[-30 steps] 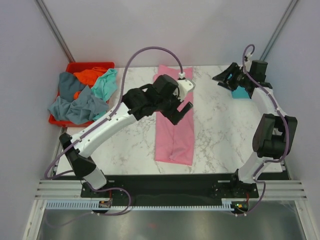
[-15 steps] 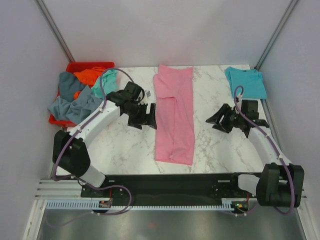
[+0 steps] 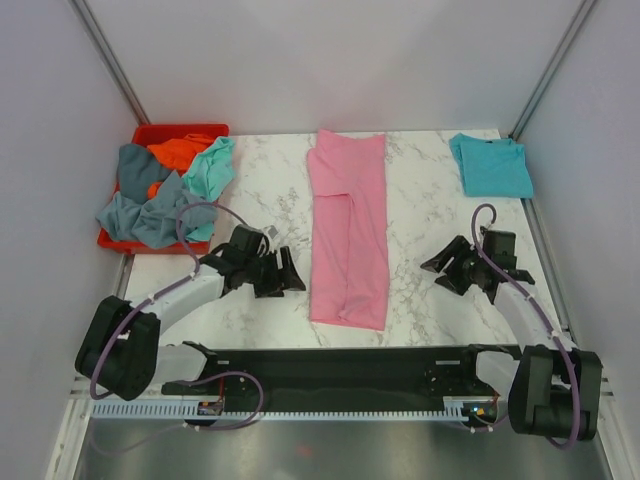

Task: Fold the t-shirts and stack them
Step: Fold the tshirt

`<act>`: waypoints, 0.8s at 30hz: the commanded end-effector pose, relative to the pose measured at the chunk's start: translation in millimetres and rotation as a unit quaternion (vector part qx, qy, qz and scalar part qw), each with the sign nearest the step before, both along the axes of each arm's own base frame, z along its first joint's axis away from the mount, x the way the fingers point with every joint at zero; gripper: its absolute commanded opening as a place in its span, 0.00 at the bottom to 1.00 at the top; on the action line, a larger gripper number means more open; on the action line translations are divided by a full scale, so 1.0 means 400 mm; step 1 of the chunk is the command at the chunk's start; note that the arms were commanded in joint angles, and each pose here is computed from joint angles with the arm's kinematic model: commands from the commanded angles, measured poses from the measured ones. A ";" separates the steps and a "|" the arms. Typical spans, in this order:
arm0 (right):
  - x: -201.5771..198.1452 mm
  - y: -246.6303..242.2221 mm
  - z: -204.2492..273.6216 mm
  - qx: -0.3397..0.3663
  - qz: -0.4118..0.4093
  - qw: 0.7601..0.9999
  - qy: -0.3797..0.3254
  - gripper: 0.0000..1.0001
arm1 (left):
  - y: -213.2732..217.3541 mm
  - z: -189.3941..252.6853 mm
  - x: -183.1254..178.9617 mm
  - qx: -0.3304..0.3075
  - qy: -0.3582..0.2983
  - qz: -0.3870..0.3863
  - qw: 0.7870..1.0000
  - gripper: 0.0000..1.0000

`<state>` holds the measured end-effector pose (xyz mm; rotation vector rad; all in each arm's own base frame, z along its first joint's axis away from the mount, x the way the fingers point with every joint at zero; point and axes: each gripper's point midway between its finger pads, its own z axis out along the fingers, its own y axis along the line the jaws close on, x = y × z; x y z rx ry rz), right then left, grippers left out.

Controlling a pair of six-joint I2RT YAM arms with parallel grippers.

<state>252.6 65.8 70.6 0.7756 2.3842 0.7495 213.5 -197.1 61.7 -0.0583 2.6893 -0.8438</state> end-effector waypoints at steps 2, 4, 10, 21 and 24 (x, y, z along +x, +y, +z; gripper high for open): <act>-0.005 0.044 -0.014 0.076 -0.011 0.997 0.034 0.67 | -0.038 0.032 0.058 -0.072 -0.056 0.035 0.995 0.76; -0.023 0.071 -0.032 0.087 0.002 0.995 0.057 0.66 | -0.028 0.015 0.042 -0.071 -0.046 0.042 0.996 0.77; -0.086 0.162 -0.060 0.081 0.067 0.991 0.087 0.66 | -0.029 -0.021 0.000 -0.087 -0.002 0.051 0.995 0.79; -0.137 0.259 -0.137 0.089 0.119 0.979 0.143 0.65 | -0.061 -0.049 -0.017 -0.092 0.044 0.044 0.994 0.71; -0.154 0.271 -0.143 0.089 0.129 0.975 0.159 0.64 | -0.069 -0.052 -0.031 -0.088 0.053 0.036 0.994 0.69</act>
